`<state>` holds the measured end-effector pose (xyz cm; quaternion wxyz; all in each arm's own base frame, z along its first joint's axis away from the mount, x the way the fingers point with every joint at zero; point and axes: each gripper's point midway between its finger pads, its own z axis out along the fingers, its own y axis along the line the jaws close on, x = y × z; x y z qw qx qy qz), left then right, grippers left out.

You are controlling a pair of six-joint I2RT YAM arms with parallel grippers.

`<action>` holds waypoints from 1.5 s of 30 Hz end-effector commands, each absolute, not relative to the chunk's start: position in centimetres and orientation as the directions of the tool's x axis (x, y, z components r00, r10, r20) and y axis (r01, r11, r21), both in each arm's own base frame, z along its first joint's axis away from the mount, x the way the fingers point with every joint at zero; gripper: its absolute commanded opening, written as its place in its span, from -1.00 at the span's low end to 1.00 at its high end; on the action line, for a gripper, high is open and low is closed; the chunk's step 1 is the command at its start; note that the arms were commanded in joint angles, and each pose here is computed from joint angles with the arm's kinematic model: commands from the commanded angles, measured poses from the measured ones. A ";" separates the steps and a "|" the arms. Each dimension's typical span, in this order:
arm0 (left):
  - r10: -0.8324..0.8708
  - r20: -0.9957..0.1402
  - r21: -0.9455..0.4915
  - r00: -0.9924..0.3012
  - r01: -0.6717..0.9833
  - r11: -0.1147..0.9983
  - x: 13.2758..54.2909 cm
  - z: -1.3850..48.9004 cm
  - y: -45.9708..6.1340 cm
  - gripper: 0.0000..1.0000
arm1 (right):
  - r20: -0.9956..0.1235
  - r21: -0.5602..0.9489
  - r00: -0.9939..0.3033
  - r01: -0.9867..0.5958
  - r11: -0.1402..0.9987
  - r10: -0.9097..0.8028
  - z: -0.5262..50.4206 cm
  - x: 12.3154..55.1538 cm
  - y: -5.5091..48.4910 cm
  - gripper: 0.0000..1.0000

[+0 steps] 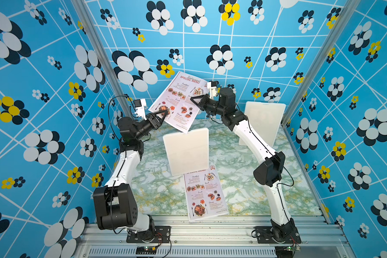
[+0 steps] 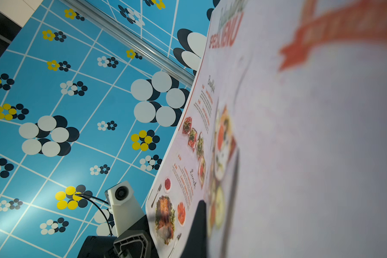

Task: Insert the menus into the narrow rack
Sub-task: Insert the menu into the narrow rack.

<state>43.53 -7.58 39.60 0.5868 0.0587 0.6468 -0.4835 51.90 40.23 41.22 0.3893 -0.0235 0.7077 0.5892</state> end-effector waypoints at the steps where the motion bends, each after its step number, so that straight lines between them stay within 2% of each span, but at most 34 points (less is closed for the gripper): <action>1: -0.489 -0.823 -0.544 -0.289 0.651 0.530 43.9 39.1 -7.3 -0.29 | -0.641 0.764 -0.644 -0.589 0.263 0.418 43.2 51.7 40.3 -1.00; 16: -0.452 -0.847 -0.515 -0.279 0.642 0.569 44.6 38.2 -7.6 -0.28 | -0.698 0.703 -0.579 -0.664 0.254 0.421 43.7 52.3 40.5 -1.00; 45: -0.433 -0.860 -0.497 -0.270 0.638 0.589 45.1 38.5 -7.7 -0.27 | -0.659 0.741 -0.621 -0.631 0.229 0.424 42.6 53.3 40.7 -1.00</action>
